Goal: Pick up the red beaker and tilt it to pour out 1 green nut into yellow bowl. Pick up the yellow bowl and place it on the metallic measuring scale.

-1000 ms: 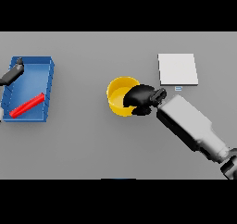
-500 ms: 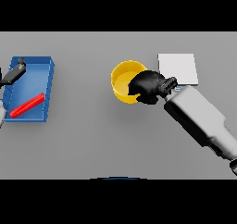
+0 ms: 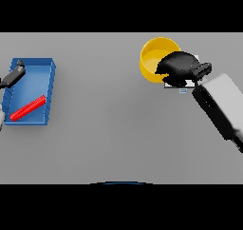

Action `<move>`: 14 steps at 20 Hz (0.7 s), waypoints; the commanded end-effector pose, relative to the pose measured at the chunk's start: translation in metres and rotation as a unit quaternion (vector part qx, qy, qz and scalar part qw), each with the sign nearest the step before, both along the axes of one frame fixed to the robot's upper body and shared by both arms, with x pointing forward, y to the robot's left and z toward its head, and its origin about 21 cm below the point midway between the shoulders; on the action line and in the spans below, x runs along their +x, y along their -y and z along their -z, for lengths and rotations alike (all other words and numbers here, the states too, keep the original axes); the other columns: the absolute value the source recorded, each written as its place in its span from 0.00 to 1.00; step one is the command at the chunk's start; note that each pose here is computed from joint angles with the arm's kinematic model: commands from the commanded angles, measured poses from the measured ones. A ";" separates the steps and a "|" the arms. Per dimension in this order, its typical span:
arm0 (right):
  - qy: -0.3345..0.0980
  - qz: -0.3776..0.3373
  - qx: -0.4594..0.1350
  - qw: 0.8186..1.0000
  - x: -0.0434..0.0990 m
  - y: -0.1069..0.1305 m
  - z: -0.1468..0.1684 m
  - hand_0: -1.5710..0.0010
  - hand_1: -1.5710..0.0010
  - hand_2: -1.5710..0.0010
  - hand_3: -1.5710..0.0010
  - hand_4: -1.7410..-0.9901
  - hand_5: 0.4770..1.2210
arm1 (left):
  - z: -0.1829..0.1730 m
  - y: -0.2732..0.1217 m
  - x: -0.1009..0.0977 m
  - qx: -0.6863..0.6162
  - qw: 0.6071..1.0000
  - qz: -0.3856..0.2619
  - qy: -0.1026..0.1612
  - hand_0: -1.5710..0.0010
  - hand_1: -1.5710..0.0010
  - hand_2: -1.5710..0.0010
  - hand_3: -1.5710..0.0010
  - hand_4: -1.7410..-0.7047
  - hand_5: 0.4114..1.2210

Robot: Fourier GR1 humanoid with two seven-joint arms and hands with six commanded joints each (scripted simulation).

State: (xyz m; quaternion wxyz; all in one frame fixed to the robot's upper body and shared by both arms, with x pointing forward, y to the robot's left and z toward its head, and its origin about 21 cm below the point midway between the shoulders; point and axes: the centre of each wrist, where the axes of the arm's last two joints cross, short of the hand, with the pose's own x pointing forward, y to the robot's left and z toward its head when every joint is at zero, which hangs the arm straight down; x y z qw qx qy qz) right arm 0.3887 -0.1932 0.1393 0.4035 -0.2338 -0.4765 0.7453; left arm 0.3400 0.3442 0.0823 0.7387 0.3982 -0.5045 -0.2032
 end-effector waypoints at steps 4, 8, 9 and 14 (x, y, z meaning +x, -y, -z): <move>0.017 0.039 0.007 0.999 0.017 0.029 -0.002 0.00 0.00 0.03 0.24 0.00 1.00 | -0.001 0.000 -0.002 -0.003 1.000 0.003 0.001 1.00 1.00 1.00 1.00 0.97 0.36; 0.019 0.082 0.009 0.996 0.028 0.053 0.012 0.00 0.00 0.04 0.25 0.00 1.00 | -0.004 -0.003 -0.002 -0.002 1.000 -0.004 -0.001 1.00 1.00 1.00 1.00 0.98 0.35; 0.019 0.088 0.011 0.996 0.028 0.060 0.016 0.00 0.00 0.05 0.24 0.00 1.00 | -0.007 -0.004 0.000 -0.001 1.000 -0.004 0.001 1.00 1.00 1.00 1.00 0.98 0.34; 0.014 0.121 0.011 0.993 0.038 0.081 0.035 0.00 0.00 0.10 0.14 0.00 1.00 | -0.005 -0.003 -0.002 0.001 1.000 -0.001 -0.001 1.00 1.00 1.00 1.00 0.98 0.33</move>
